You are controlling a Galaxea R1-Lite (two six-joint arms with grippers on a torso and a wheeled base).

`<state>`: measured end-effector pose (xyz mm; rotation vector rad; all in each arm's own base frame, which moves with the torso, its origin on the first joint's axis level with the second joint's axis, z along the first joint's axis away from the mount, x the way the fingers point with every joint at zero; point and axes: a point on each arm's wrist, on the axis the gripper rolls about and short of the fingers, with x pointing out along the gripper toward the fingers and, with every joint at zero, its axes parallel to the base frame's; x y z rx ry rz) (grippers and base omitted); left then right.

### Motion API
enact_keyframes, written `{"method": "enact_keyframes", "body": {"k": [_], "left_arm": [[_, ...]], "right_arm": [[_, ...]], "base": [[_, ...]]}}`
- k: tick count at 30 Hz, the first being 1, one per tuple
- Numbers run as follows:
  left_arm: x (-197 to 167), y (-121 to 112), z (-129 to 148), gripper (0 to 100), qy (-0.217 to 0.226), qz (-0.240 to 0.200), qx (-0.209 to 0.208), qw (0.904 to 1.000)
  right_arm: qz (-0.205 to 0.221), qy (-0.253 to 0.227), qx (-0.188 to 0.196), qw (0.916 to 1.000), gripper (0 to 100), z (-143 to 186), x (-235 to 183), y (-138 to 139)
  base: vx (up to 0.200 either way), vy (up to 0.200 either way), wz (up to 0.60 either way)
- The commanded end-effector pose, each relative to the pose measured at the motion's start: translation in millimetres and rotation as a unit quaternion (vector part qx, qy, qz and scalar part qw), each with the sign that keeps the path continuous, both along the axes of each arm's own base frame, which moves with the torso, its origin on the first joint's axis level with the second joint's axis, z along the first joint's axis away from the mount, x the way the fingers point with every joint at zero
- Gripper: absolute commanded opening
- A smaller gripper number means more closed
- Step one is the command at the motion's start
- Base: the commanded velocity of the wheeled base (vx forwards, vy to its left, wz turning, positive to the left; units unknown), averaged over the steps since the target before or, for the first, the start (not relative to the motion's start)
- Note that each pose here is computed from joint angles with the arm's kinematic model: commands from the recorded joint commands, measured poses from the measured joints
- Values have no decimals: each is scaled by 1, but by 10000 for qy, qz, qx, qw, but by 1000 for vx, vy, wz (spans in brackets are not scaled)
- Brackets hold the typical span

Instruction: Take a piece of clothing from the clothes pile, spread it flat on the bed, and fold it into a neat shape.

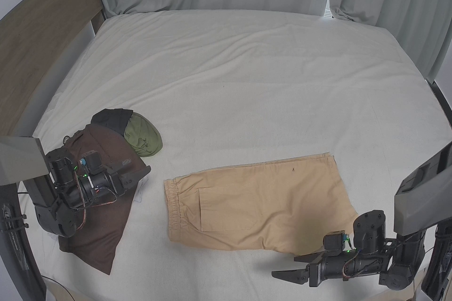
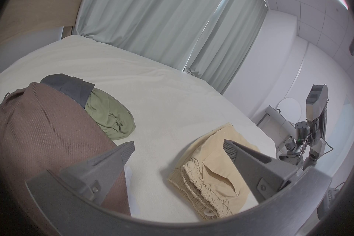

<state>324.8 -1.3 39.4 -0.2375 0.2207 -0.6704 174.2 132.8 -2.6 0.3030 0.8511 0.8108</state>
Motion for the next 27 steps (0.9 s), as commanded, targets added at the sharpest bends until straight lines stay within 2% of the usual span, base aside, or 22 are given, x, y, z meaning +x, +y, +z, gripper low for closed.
{"method": "enact_keyframes", "body": {"k": [1,3,6,9,15,17,21,27], "left_arm": [[-1,0,0,100,7,-21,0,10000],[-2,-1,0,100,14,-36,-1,10000],[-5,-4,-2,100,83,-150,-16,9999],[-7,-6,-4,100,137,-181,-18,9997],[-10,-9,-6,100,226,-218,-26,9995],[-11,-9,-6,100,226,-226,-28,9995],[-9,-9,-5,100,175,-219,-19,9996],[-10,-9,-7,100,234,-218,-27,9995]], "right_arm": [[338,-237,259,9988,100,18,-11,6],[367,-323,340,9982,100,22,-11,5],[281,-785,676,9942,100,42,-2,7],[240,-1041,903,9902,100,55,4,3],[380,-1467,1043,9829,100,68,10,-18],[415,-1726,1162,9772,100,77,16,-34],[313,-1873,1271,9735,100,83,21,-56],[19,-1904,1201,9743,100,83,24,-70]], "base": [[0,0,0],[0,0,0],[0,0,0],[0,0,0],[0,0,0],[0,0,0],[0,0,0],[0,0,0]]}}
